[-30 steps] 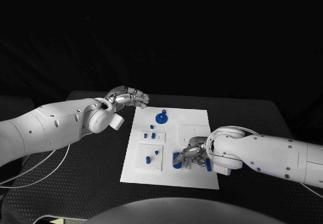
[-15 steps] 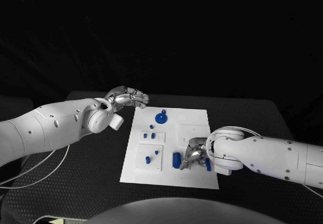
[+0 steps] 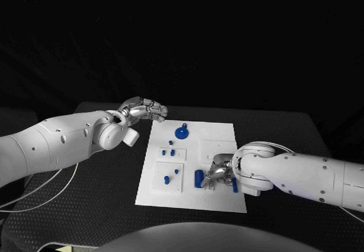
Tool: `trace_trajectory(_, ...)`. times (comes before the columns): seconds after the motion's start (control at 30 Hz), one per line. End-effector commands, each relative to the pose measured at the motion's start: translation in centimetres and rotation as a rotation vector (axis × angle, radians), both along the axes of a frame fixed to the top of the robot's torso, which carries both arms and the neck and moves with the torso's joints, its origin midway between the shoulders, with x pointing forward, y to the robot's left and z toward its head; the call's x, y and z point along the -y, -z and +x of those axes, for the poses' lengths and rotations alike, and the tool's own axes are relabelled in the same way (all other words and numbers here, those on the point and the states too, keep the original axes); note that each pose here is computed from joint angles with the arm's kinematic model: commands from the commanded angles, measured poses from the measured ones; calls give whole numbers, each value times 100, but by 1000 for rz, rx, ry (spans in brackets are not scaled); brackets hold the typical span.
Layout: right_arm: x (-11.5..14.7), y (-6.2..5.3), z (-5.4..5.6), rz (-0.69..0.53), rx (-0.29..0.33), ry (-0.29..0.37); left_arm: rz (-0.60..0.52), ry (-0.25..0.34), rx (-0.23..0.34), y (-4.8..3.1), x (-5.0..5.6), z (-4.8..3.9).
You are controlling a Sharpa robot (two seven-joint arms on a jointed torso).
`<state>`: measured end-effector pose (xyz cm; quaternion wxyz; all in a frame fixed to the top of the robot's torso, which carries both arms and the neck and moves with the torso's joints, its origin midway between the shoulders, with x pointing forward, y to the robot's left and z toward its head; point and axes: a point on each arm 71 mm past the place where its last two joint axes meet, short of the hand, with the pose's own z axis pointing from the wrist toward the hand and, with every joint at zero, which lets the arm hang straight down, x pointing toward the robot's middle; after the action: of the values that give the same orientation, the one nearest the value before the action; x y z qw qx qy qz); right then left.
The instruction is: Assemble the parts on the task board
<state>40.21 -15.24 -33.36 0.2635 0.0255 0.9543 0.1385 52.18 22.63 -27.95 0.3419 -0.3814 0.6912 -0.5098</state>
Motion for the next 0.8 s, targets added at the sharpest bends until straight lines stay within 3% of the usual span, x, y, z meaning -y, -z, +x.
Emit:
trace_trajectory(0.03, 7, -1, 31, -20, 34, 2, -16, 14, -1, -13, 23, -1)
trace_trajectory(0.8, -62, 47, 8, -79, 54, -72, -15, 16, -5, -10, 25, -2)
